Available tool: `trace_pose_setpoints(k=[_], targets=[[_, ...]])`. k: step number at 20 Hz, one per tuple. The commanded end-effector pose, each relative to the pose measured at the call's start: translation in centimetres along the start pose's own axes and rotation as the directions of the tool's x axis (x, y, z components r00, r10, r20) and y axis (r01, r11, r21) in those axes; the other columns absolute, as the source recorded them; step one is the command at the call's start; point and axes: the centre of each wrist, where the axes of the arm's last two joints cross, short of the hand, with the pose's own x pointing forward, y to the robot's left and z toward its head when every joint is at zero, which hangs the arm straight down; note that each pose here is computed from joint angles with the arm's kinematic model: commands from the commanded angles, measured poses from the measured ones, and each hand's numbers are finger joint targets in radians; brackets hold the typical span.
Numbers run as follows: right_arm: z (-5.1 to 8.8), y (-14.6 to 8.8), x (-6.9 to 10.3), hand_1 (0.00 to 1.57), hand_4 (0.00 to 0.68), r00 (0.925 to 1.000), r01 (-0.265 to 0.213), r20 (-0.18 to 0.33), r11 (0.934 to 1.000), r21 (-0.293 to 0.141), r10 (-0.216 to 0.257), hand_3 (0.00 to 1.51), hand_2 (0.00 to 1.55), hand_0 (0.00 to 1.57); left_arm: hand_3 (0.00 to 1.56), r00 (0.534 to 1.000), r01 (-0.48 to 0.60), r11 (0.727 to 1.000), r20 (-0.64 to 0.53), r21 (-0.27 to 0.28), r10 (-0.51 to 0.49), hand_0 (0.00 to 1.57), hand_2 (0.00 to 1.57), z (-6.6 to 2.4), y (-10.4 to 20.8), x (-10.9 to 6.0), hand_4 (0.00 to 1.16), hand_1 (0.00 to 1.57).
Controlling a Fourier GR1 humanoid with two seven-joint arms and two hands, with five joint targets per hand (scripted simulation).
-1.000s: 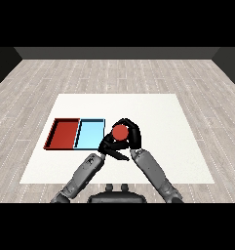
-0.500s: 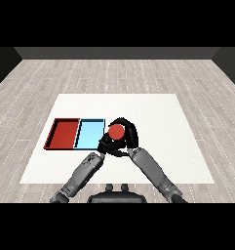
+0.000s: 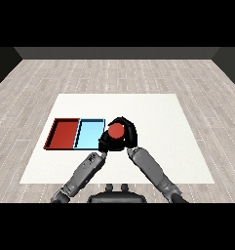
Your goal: Pick the red can and put it in the red box
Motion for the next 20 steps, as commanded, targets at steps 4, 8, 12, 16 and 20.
trace_pose_setpoints(k=[4,8,12,16,20], targets=[[0.4,0.2,0.4,1.57,0.631,0.9997,0.025,-0.005,0.9997,0.0,-0.025,1.4,1.47,1.57,1.5,0.999,0.002,1.0,-0.033,0.009,-0.002,1.57,1.57,0.09,-0.1,-0.7,1.13,1.57],[2.0,-0.5,-0.9,1.57,0.63,0.9998,0.015,0.01,0.9997,0.018,-0.015,1.39,1.46,1.57,1.49,1.0,0.003,1.0,-0.019,0.03,-0.002,1.57,1.57,-0.43,0.0,-0.8,1.13,1.57],[2.1,-0.2,0.2,0.0,0.0,0.9942,-0.077,-0.07,0.995,0.064,0.081,0.0,0.0,0.0,1.5,1.0,0.017,0.999,0.001,0.045,-0.017,1.57,1.57,-0.1,-0.5,0.0,1.13,1.57],[1.0,-0.2,-0.5,0.0,0.0,0.9927,-0.09,-0.073,0.9932,0.075,0.095,0.0,0.0,0.0,1.5,1.0,0.018,0.999,0.001,0.045,-0.018,1.57,1.57,-0.14,-0.5,0.0,1.13,1.57],[3.6,0.1,-2.5,0.0,0.0,0.9921,-0.112,-0.052,0.9929,0.04,0.114,0.0,0.0,0.0,1.5,1.0,0.013,0.999,-0.009,0.044,-0.013,1.57,1.57,1.58,-1.1,-1.0,1.13,1.57]])
